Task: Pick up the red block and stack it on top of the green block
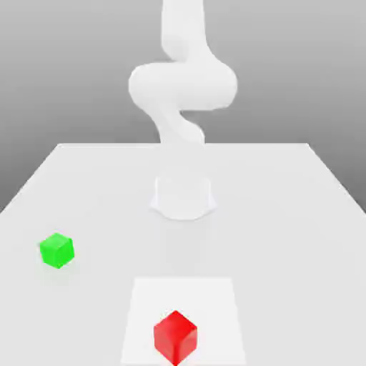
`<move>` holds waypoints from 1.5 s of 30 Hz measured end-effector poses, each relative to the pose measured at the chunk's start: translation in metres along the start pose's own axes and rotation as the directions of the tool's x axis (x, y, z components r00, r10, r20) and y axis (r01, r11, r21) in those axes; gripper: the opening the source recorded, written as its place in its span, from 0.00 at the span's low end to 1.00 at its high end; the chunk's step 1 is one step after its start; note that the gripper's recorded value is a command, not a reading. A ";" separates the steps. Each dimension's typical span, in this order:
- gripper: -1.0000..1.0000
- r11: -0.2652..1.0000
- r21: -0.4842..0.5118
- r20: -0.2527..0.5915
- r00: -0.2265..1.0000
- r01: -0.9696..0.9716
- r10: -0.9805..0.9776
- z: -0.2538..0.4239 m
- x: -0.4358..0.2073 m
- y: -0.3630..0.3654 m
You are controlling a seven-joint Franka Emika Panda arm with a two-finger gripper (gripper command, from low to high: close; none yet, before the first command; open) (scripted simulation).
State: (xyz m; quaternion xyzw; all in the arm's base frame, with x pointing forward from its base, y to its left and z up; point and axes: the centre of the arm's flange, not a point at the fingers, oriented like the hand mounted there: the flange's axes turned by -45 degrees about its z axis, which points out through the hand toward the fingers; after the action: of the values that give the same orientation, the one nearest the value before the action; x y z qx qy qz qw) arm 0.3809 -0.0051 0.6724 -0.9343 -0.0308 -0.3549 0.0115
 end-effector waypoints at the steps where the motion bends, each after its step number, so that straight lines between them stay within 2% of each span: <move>1: 0.50 0.999 0.019 0.031 0.999 0.027 -0.027 0.022 -0.001 0.002; 8: 0.50 0.971 0.145 0.211 0.953 0.187 -0.215 0.163 -0.034 0.006; 16: 0.50 0.895 0.284 0.370 0.823 0.343 -0.432 0.299 -0.113 0.003; 25: 0.50 0.764 0.426 0.491 0.586 0.485 -0.645 0.401 -0.232 0.011; 29: 0.50 0.751 0.437 0.497 0.562 0.496 -0.661 0.439 -0.269 0.012; 30: 0.00 0.751 0.438 0.498 0.562 0.495 -0.661 0.448 -0.278 0.013; 37: 0.00 0.750 0.439 0.498 0.561 0.494 -0.661 0.450 -0.280 0.013; 42: 0.00 0.750 0.439 0.499 0.560 0.495 -0.661 0.409 -0.245 0.016; 45: 0.00 0.735 0.438 0.499 0.540 0.518 -0.678 0.377 -0.248 0.074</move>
State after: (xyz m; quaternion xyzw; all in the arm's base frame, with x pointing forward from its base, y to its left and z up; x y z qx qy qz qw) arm 0.4509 -0.0747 0.2258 -0.9188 -0.3945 0.0035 -0.0105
